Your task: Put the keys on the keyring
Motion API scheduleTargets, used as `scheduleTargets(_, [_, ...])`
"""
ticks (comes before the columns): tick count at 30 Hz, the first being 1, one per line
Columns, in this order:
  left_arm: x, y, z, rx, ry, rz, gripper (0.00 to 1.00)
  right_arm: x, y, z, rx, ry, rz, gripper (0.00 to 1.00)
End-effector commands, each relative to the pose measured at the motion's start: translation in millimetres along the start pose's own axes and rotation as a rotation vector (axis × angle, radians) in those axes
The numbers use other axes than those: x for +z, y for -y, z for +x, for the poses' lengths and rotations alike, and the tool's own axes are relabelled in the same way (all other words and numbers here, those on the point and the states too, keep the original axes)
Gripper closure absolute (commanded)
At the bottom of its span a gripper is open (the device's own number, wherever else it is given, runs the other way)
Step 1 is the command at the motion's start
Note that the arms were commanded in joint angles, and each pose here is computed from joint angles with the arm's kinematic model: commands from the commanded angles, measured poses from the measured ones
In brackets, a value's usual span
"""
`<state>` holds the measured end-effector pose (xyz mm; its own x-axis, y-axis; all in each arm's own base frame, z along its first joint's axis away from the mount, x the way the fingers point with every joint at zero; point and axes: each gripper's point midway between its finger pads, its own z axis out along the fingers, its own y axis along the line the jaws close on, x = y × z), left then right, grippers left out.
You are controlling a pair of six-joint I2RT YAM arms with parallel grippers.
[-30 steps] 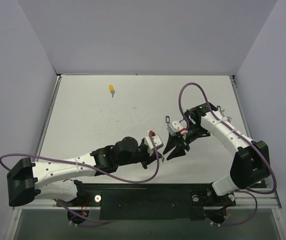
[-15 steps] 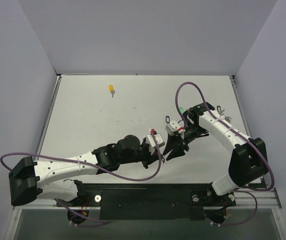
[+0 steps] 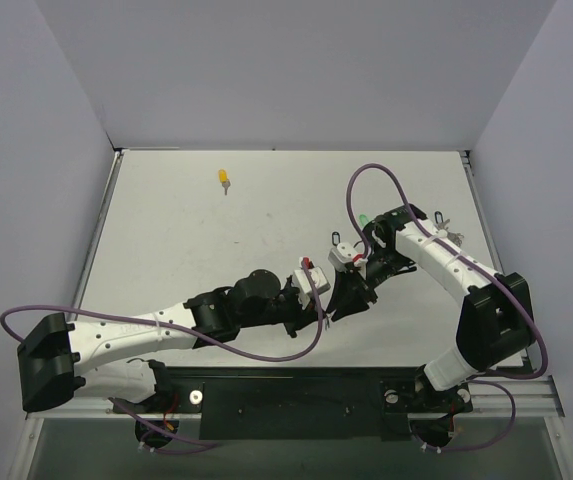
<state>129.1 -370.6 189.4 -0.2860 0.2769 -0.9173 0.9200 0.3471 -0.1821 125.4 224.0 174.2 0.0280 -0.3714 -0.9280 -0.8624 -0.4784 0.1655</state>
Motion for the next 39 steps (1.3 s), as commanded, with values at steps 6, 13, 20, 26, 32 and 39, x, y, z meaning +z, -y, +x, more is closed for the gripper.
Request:
scheduleTargets(6, [-3.8,4.3,-32.8,-0.015,0.099,0.021,1.00,0.2,-22.0,-12.3,0.135,0.021,-0.052,0.82])
scheduleTargets(13, [-4.8,5.2,-35.7,-0.021,0.110,0.029,1.00,0.0,-20.8,-11.7,0.139,0.018,-0.053,0.90])
scheduleTargets(20, [-4.3,4.7,-36.2,-0.027,0.115,0.030,1.00,-0.2,-21.1,-11.5,0.142,0.015,-0.054,1.00])
scheduleTargets(26, [-5.7,4.1,-36.9,-0.032,0.124,0.033,1.00,-1.4,-20.2,-13.3,0.147,0.020,-0.047,1.00])
scheduleTargets(32, [-10.2,1.1,-38.9,-0.065,0.152,0.041,1.00,-3.9,-18.6,-16.2,0.157,0.038,-0.031,1.00])
scheduleTargets(39, [-12.1,-0.5,-37.4,-0.087,0.163,0.047,1.00,-4.9,-17.9,-17.6,0.169,0.051,-0.025,1.00])
